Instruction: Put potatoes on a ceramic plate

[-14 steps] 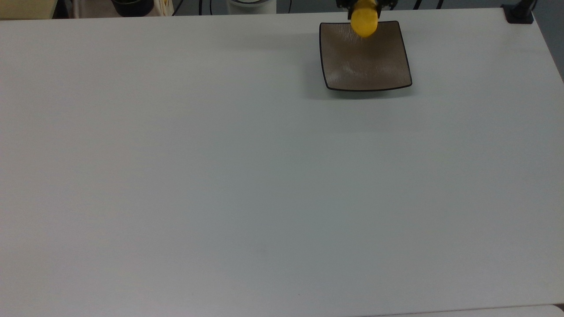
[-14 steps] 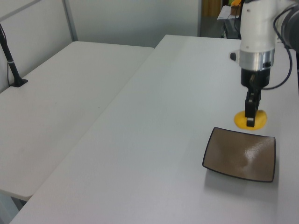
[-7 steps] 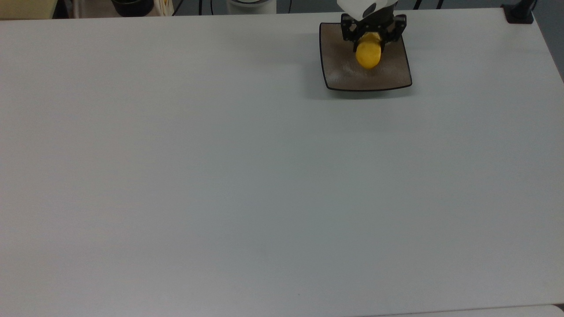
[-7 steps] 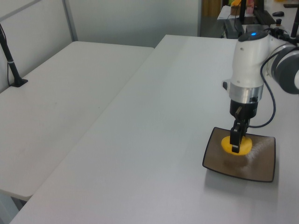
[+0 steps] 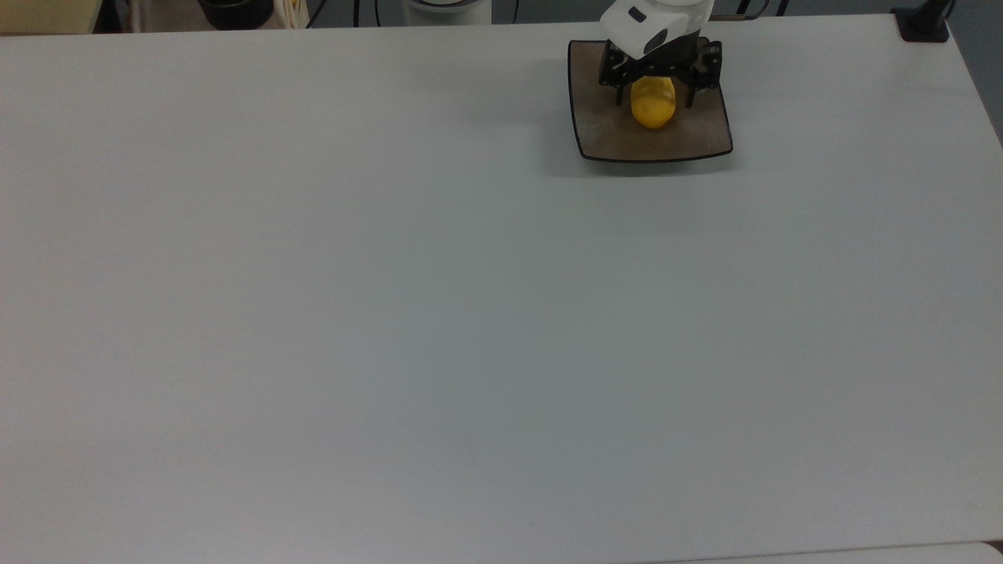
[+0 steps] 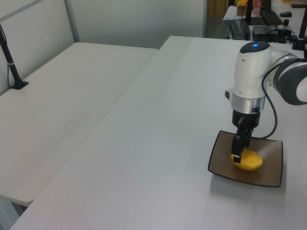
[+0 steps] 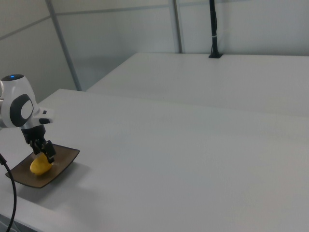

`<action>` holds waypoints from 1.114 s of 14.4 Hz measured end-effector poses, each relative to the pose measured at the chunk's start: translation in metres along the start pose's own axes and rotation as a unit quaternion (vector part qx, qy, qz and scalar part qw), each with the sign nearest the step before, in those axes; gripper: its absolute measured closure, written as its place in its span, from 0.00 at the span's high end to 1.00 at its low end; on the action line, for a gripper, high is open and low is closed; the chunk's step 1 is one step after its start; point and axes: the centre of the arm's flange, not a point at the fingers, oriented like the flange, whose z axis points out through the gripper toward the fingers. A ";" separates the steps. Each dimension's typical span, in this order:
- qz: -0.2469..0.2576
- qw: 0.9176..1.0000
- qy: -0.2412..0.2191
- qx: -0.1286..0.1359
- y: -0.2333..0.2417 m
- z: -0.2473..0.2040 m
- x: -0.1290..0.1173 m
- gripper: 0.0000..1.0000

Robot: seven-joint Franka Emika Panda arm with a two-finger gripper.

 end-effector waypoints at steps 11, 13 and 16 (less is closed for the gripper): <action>0.182 0.983 0.037 0.005 0.194 -0.296 0.083 1.00; 0.139 0.989 0.043 0.006 0.211 -0.302 0.084 1.00; 0.037 0.998 0.051 0.000 0.210 -0.298 0.091 1.00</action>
